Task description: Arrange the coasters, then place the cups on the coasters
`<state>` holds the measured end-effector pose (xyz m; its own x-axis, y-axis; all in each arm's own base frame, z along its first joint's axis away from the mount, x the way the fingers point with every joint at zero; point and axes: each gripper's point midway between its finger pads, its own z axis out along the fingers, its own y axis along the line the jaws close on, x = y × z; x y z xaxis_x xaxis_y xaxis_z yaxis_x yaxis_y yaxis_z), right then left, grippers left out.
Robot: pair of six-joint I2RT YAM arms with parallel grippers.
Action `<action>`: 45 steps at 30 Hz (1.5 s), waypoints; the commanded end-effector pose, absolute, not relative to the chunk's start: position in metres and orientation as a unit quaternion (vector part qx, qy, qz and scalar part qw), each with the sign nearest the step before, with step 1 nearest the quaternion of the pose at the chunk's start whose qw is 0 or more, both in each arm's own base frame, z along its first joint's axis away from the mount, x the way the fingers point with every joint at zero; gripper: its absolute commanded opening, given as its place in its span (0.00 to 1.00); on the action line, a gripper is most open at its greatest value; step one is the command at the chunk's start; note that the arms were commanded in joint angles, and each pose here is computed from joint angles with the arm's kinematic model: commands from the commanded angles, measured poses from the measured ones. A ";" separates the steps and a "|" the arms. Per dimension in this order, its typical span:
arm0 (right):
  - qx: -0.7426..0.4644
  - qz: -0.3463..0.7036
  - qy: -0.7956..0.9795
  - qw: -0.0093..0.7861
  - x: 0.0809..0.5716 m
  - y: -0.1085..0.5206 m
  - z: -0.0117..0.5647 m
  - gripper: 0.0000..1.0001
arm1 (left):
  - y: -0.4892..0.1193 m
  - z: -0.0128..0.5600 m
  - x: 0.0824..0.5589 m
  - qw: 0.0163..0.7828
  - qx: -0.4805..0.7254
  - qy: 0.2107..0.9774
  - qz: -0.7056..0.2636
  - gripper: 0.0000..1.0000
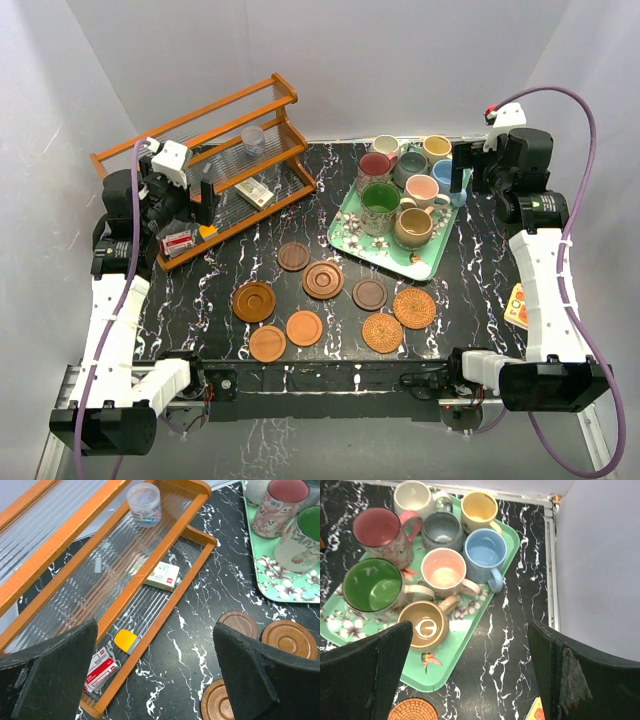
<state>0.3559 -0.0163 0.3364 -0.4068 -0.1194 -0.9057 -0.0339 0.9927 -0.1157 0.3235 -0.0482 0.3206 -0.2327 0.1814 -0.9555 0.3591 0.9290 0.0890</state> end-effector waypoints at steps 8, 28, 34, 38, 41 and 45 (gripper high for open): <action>-0.043 -0.075 0.856 0.509 0.367 -0.029 0.279 0.98 | -0.081 0.290 0.310 0.564 0.259 0.769 -0.152 0.99; -0.069 -0.062 0.928 0.362 0.348 -0.034 0.105 0.87 | -0.100 0.265 0.304 0.546 0.289 0.759 -0.206 0.99; -0.074 -0.064 0.930 0.355 0.350 -0.035 0.087 0.76 | -0.102 0.264 0.302 0.546 0.296 0.755 -0.211 0.99; -0.084 -0.063 0.932 0.348 0.349 -0.035 0.077 0.69 | -0.104 0.264 0.301 0.546 0.299 0.752 -0.215 0.99; -0.086 -0.060 0.937 0.333 0.344 -0.036 0.066 0.63 | -0.104 0.264 0.301 0.546 0.301 0.751 -0.215 0.99; -0.084 -0.049 0.945 0.314 0.339 -0.037 0.052 0.59 | -0.103 0.263 0.301 0.548 0.301 0.751 -0.213 0.99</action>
